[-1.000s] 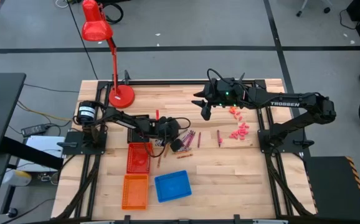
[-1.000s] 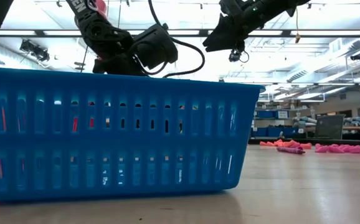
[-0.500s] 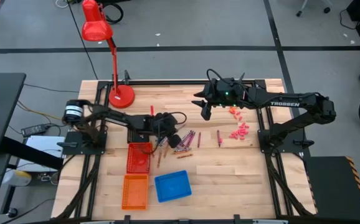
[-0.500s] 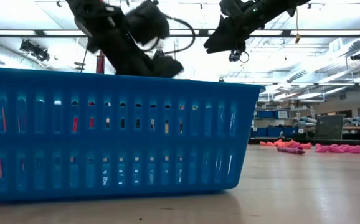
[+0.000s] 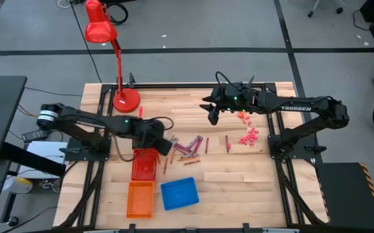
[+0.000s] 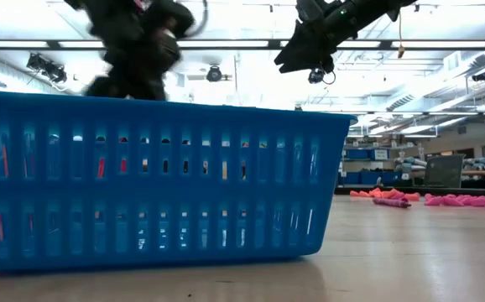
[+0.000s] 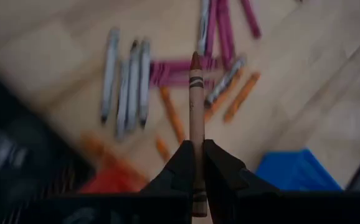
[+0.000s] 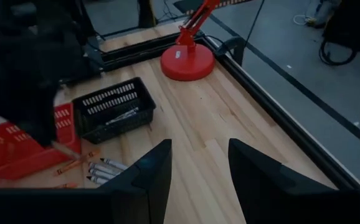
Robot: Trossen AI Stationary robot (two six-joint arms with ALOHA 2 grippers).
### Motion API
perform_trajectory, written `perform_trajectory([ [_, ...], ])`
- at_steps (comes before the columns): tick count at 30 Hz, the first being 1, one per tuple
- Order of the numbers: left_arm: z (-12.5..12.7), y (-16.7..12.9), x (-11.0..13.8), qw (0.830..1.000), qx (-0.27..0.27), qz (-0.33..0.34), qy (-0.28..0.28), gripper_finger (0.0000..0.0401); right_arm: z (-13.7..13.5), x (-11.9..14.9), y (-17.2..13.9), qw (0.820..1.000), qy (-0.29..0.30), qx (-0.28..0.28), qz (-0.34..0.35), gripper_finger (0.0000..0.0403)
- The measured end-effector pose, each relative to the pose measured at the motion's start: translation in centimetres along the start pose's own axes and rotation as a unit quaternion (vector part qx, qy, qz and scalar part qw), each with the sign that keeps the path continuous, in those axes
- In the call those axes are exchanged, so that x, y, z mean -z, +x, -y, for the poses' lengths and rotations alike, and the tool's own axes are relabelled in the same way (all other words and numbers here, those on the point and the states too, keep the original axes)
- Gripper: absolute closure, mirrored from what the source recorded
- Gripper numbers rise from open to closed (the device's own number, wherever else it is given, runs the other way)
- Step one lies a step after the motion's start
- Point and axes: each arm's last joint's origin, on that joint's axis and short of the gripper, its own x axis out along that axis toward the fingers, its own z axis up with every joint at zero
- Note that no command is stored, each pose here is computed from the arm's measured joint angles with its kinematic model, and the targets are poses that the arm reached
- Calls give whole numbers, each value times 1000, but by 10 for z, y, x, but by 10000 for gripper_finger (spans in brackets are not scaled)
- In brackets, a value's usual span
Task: Sort crayons
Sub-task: Put the brown crayon into the red bin
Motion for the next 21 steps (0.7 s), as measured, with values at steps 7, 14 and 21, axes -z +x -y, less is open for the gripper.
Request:
perform_trajectory([
  [7, 5, -19, 42, 997, -23, -49, -53, 376, 0, 0, 0, 1000, -22, -5, 1, 241],
  [14, 8, -27, 80, 994, -57, -33, -89, 376, 0, -1, 0, 999, -36, -7, 7, 241],
  [21, 0, -26, 99, 985, -124, -20, -116, 376, 0, -3, 0, 999, -34, -8, 16, 241],
])
